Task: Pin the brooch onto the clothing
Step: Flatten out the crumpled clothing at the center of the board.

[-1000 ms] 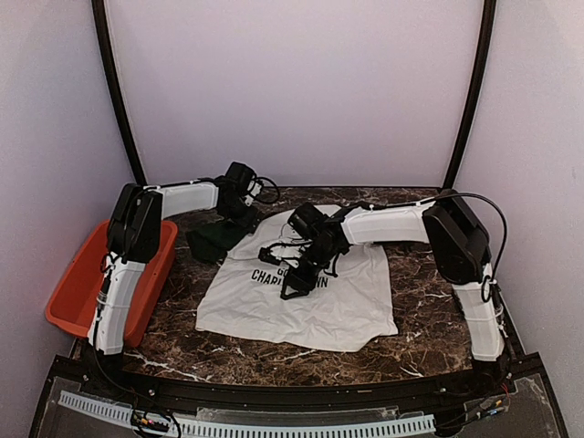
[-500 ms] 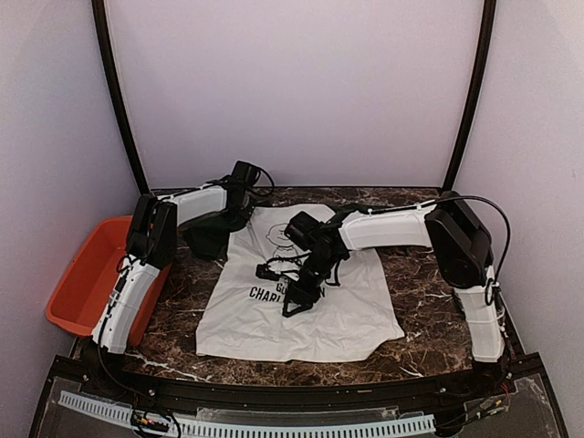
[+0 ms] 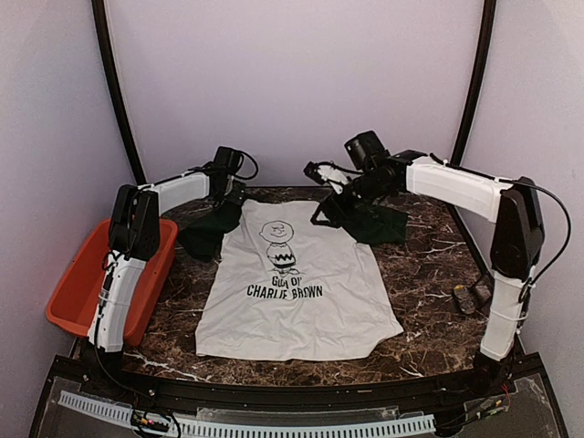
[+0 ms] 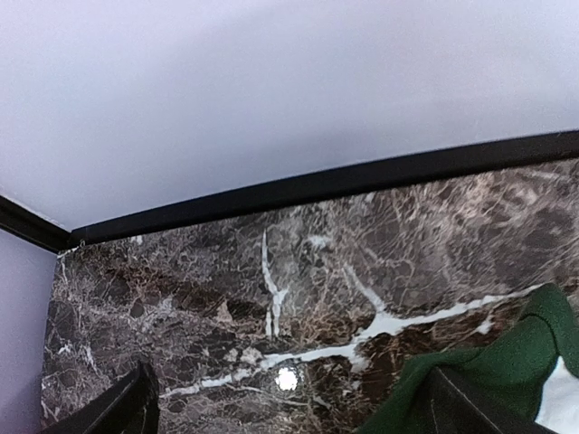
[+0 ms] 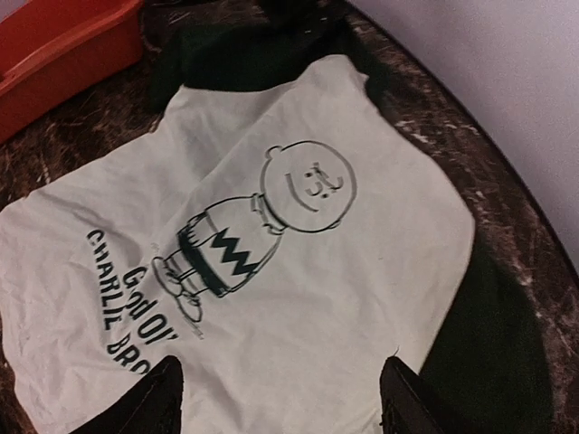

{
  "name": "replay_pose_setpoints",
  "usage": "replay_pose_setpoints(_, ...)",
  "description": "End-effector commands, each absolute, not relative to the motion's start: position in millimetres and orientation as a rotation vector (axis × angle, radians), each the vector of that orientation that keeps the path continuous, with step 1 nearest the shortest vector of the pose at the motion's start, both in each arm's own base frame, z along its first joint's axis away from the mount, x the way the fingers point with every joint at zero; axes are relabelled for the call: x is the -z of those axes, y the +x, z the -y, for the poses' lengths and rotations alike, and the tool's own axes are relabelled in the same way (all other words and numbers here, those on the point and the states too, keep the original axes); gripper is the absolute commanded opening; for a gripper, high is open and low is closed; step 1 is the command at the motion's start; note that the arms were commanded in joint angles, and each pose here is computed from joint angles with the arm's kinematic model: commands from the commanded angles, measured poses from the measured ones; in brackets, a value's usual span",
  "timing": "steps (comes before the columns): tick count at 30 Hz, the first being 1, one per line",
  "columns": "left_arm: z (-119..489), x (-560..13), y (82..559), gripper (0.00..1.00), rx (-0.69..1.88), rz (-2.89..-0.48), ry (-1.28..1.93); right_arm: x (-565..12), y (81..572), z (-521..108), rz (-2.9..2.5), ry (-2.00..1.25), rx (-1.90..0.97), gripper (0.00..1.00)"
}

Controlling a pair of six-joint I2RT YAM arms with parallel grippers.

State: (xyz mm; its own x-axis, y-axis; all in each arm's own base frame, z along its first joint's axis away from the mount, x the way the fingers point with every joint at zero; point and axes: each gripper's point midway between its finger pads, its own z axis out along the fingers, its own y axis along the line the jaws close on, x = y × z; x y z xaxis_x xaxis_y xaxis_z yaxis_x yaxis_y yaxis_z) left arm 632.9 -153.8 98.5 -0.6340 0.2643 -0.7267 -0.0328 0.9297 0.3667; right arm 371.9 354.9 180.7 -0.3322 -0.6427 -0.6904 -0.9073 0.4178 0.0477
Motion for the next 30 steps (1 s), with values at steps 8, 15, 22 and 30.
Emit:
replay_pose_setpoints(8,159.8,-218.0,613.6,0.99,-0.152,-2.117,0.002,-176.9,456.4,-341.0,-1.979,-1.198,-0.454,0.72)
replay_pose_setpoints(15,137.5,-204.3,606.8,0.99,-0.334,-2.190,0.090,-106.6,494.1,-315.5,-2.103,-1.169,-0.244,0.74)
replay_pose_setpoints(22,149.8,-164.3,581.5,0.99,-0.197,-2.275,0.156,-53.6,534.0,-283.9,-2.274,-1.083,-0.039,0.73)
replay_pose_setpoints(30,175.5,-141.7,540.6,0.99,-0.024,-2.376,0.455,-16.2,551.5,-216.9,-2.471,-0.845,0.050,0.70)
